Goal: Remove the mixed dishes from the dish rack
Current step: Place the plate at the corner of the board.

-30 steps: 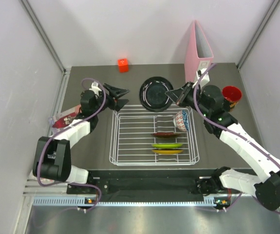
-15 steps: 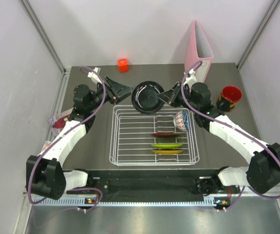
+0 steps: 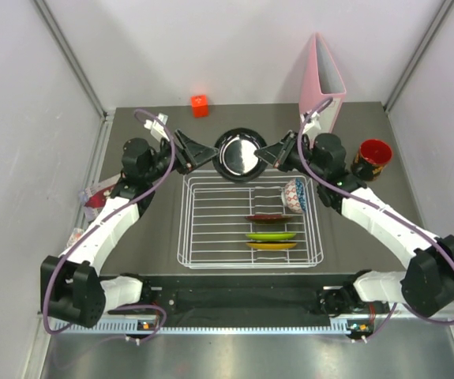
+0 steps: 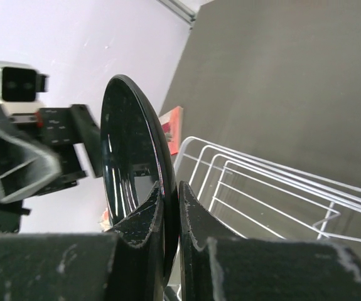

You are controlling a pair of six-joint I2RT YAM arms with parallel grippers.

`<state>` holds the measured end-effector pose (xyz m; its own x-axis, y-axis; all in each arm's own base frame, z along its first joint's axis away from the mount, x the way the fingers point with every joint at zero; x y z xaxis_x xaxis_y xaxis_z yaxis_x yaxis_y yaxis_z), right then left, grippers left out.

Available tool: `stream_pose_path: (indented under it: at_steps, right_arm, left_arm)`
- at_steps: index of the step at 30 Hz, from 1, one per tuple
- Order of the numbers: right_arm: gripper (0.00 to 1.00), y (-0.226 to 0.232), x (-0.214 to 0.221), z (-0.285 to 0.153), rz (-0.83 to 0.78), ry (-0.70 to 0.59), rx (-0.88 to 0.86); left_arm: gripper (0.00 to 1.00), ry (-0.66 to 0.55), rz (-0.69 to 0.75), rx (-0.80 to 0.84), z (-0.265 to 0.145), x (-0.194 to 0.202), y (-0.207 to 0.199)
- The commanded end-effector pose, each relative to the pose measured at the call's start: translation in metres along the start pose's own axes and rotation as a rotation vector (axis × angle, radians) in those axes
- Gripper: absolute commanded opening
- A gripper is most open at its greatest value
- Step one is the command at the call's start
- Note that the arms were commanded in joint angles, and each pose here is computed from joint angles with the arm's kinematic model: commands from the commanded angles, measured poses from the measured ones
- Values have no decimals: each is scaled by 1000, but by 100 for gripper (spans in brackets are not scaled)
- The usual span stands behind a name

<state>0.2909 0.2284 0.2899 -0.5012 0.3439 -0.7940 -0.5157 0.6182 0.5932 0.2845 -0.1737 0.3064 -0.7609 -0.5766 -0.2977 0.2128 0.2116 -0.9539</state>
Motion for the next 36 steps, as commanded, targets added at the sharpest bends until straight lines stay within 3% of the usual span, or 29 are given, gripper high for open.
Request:
stream_pose_path:
  at_steps: [1,7,14,18,19,21,22,27,29,30,31,32,33,36]
  right_arm:
    - [0,38,-41,-18,-60,-140,-130]
    - [0,39,-39,-11,-64,-111,-150]
    - [0,48,-30,11,-44,-52,-224]
    - [0,51,-25,21,-53,-15,-238]
    - [0,51,-23,21,-55,-11,-235]
    - [0,50,-22,21,-60,-6,-227]
    - [0,49,-21,21,-62,-2,-224]
    - [0,48,-15,20,-76,32,-223]
    - [33,49,-17,18,-95,31,-218]
    - [69,44,-15,18,-107,38,-181]
    - [86,42,-17,16,-112,33,-152]
    - [96,41,-22,12,-118,7,-108]
    - [100,39,-22,8,-130,3,-85]
    - [100,37,-27,-4,-148,-33,-32]
  left_arm:
    - [77,-22,51,-3,0,-5,-4]
    - [76,-3,36,64,0,-1,-9]
    - [63,51,57,107,3,10,-14]
    - [42,62,51,99,4,13,-10]
    - [25,61,52,98,4,13,-10]
    - [5,64,45,63,4,14,-4]
    - [0,52,45,46,4,12,-3]
    - [0,5,56,8,3,9,1]
    - [0,-34,62,-23,2,4,0]
    - [0,-60,92,-23,1,-1,-6]
    - [0,-110,88,-68,0,-7,-4]
    - [0,-141,101,-70,0,-12,-9]
    - [0,-168,110,-59,-1,-17,-15]
    - [0,-234,119,-39,0,-30,-30]
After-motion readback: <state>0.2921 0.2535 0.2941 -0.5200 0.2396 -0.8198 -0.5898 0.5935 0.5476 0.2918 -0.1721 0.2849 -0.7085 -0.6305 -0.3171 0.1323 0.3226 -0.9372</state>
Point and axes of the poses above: each gripper's point midway between its finger pads, its own z axis out along the fingers, its own y axis along the line the jaws close on, x = y × z, the point moved 6 cm from there along -z, back along the fingers, and after that the axes turned 13 degrees about -z, right-handed, at the moved point
